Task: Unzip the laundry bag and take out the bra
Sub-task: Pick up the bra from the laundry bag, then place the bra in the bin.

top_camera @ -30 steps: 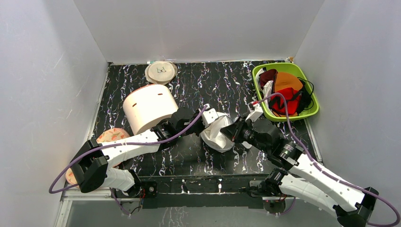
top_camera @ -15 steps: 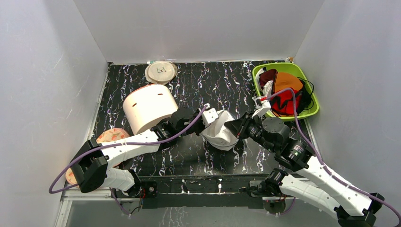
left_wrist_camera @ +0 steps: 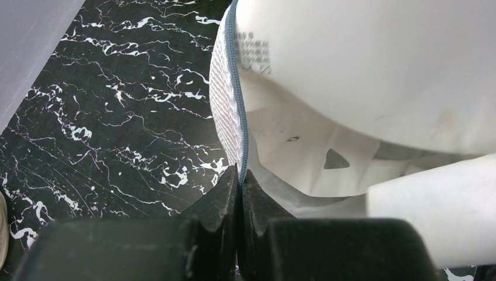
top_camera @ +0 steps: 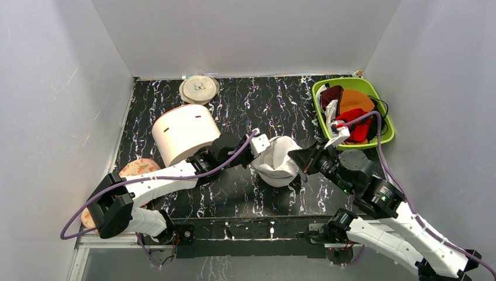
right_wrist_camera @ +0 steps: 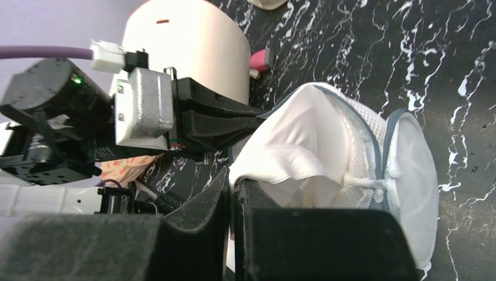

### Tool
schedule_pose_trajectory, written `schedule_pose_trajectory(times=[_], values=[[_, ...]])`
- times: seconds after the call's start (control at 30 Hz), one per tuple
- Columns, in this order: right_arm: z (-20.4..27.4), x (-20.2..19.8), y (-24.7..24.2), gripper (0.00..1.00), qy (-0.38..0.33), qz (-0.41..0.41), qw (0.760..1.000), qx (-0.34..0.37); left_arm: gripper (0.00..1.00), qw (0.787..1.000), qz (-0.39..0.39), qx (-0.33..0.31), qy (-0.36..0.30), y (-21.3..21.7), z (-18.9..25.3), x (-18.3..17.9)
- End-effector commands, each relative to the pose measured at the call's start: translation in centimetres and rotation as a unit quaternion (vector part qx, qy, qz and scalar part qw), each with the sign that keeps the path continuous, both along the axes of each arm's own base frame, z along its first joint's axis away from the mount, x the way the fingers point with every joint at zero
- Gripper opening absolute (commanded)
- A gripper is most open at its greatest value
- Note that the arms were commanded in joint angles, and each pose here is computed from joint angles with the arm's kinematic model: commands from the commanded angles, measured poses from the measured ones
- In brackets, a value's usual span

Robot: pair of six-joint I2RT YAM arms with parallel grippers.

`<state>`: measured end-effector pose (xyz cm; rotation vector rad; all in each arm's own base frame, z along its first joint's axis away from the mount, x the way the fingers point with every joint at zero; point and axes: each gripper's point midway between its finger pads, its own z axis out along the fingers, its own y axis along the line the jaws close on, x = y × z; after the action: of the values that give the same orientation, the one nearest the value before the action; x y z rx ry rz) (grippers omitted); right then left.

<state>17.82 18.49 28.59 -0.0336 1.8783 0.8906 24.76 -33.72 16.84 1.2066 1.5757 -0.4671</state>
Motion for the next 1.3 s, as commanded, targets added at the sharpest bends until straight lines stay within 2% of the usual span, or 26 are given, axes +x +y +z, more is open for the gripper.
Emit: schedule_pose_trajectory(times=[0.0, 0.7, 1.0, 1.13, 1.27], values=[[5.6, 0.2, -1.7, 0.0, -0.071, -0.03, 0.996, 0.039, 0.0, 1.0, -0.001, -0.016, -0.017, -0.5, 2.2, 0.3], [11.5, -0.1, -5.6, 0.0, -0.142, -0.085, 0.986, 0.03, 0.0, 1.0, -0.002, -0.013, -0.018, -0.6, 2.1, 0.2], [14.7, -0.3, -8.4, 0.0, -0.184, -0.129, 0.974, 0.021, 0.0, 1.0, -0.003, -0.01, -0.019, -0.7, 2.0, 0.2], [13.5, 0.1, -8.7, 0.0, -0.171, -0.146, 0.974, 0.02, 0.0, 1.0, -0.003, -0.007, -0.017, -0.7, 1.8, 0.3], [8.8, 1.0, -7.0, 0.0, -0.118, -0.141, 0.983, 0.028, 0.06, 1.0, -0.002, -0.006, -0.016, -0.7, 1.8, 0.2]])
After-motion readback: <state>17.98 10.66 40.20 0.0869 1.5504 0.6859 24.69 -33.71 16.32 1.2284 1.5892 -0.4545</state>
